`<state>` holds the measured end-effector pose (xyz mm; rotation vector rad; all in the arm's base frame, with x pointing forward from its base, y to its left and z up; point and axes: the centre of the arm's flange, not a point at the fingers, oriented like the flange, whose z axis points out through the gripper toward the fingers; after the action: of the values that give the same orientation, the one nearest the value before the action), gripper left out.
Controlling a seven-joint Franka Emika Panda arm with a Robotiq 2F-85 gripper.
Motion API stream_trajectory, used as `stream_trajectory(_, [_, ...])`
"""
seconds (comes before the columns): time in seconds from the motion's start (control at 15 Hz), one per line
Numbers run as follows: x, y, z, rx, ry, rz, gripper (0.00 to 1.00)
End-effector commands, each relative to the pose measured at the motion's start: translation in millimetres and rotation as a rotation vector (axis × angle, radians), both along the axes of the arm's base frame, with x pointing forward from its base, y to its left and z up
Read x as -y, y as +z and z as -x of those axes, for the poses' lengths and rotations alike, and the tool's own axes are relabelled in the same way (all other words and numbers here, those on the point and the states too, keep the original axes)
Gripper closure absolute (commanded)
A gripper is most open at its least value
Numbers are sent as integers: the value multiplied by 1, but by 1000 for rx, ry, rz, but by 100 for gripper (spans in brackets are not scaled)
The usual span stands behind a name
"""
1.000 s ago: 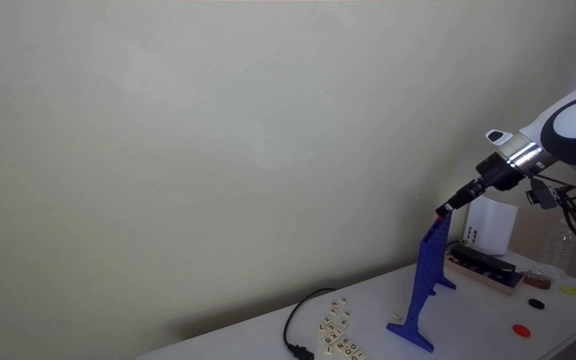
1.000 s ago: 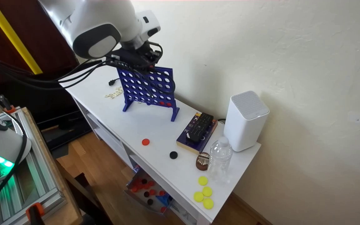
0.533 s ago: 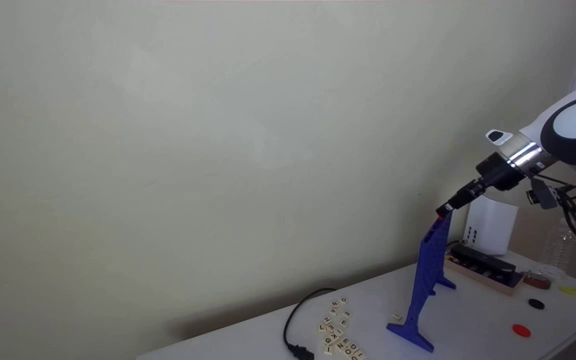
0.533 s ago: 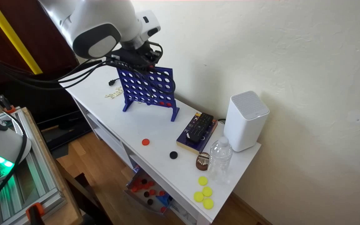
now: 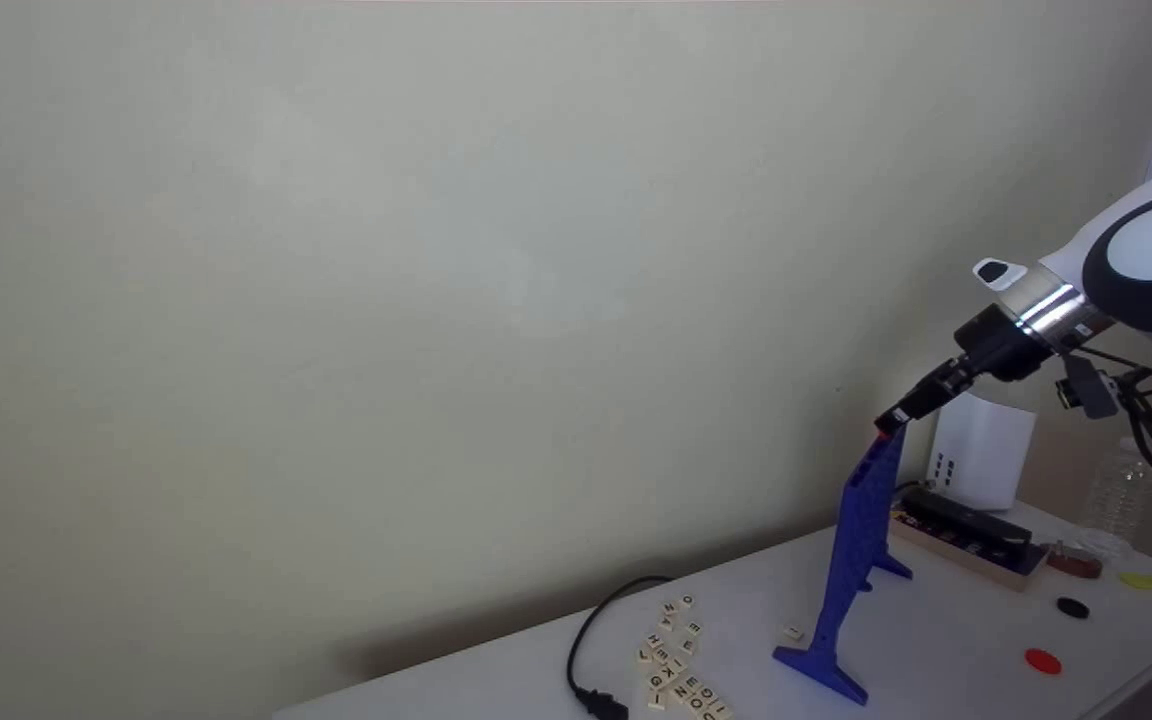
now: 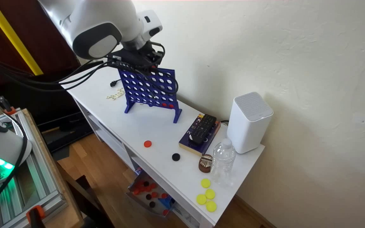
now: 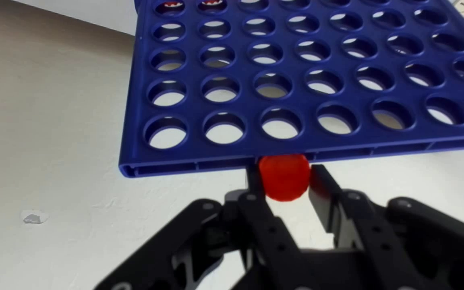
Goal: Shift the orange ring to the blue object's fifth line
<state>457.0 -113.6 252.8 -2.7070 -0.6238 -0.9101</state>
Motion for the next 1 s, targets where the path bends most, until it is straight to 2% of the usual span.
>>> stream_trajectory(0.0, [-5, -8, 6, -1, 11, 33, 91])
stream_trajectory(0.93, [-11, -8, 9, 11, 29, 56, 91])
